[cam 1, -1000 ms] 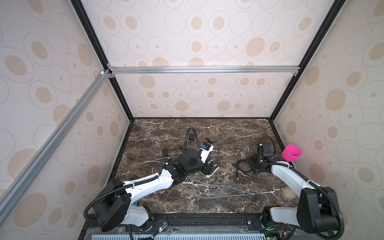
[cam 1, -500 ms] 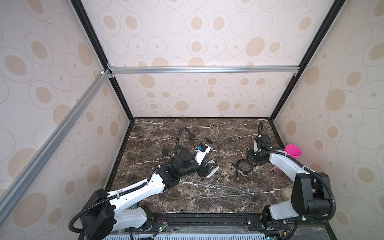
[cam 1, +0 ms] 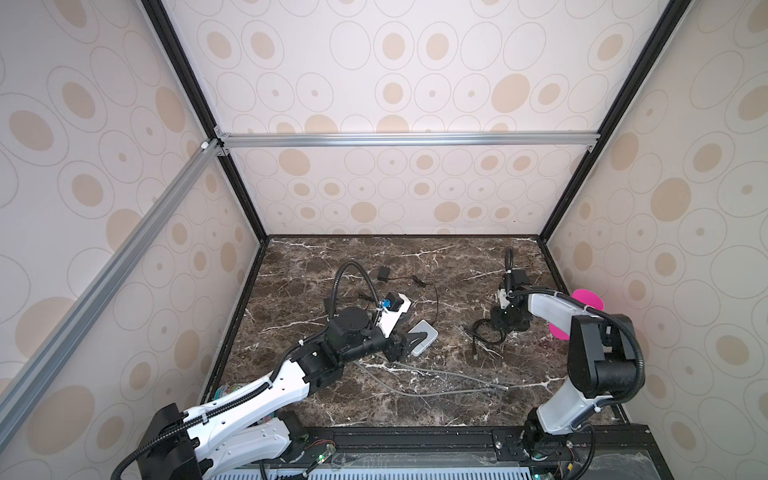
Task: Insert the plug into the switch port
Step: 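Hold the coiled cable up with the right gripper while the left lowers beside the router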
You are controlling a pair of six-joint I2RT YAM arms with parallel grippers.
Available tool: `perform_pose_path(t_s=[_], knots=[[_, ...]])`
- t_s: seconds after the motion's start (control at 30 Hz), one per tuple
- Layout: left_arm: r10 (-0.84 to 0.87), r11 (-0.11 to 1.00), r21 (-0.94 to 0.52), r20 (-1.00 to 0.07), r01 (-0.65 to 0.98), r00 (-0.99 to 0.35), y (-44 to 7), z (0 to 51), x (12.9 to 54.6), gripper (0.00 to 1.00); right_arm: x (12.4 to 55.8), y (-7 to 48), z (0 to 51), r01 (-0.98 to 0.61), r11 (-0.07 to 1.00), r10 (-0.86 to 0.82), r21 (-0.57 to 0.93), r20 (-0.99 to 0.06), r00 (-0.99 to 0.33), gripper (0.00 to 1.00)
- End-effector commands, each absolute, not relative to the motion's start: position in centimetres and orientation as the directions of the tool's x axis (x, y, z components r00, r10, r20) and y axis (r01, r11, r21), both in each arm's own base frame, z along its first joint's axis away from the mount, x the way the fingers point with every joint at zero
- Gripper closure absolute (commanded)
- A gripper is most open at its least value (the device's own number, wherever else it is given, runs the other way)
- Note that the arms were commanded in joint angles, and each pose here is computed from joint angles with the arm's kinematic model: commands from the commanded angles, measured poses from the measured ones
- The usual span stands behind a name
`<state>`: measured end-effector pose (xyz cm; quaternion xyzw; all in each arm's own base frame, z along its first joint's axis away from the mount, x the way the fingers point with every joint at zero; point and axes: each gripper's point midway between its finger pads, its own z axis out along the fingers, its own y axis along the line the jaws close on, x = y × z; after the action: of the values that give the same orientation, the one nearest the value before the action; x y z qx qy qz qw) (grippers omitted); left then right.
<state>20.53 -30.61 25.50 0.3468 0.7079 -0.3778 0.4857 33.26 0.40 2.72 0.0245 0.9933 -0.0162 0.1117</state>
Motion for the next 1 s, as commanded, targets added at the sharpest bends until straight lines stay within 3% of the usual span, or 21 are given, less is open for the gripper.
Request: perform_pose_path(t_s=[0.0, 0.2, 0.3, 0.37, 0.67, 0.83, 0.97], knots=[[0.148, 0.466, -0.175, -0.951, 0.868, -0.271, -30.3, 25.2, 20.1, 0.32, 33.1, -0.1, 1.9, 0.042, 0.998, 0.035, -0.037, -0.172, -0.985, 0.43], [0.147, 0.472, -0.174, -0.951, 0.864, -0.272, -30.1, 25.4, 20.0, 0.32, 33.4, 0.1, 0.7, 0.078, 0.997, 0.079, 0.012, -0.155, -0.985, 0.64], [0.152, 0.476, -0.173, -0.949, 0.862, -0.275, -30.0, 25.4, 20.0, 0.32, 33.4, 0.1, 0.2, 0.104, 0.994, 0.108, 0.031, -0.153, -0.982, 0.83], [0.159, 0.48, -0.172, -0.948, 0.861, -0.277, -30.0, 25.4, 20.1, 0.32, 33.4, 0.0, 0.2, 0.115, 0.993, 0.118, 0.033, -0.158, -0.98, 0.89], [0.232, 0.474, -0.096, -0.945, 0.875, -0.23, -31.3, 25.6, 21.4, 0.31, 33.5, 0.1, 3.6, 0.191, 0.979, 0.205, 0.075, -0.279, -0.938, 0.99], [0.31, 0.402, 0.102, -0.95, 0.91, -0.031, -32.8, 26.4, 22.3, 0.3, 32.8, 1.5, 6.6, 0.243, 0.949, 0.301, 0.201, -0.343, -0.89, 1.0], [0.351, 0.265, 0.357, -0.901, 0.896, 0.255, -33.5, 26.0, 21.4, 0.35, 31.6, 2.6, 8.5, 0.326, 0.893, 0.423, 0.311, -0.333, -0.842, 1.0]])
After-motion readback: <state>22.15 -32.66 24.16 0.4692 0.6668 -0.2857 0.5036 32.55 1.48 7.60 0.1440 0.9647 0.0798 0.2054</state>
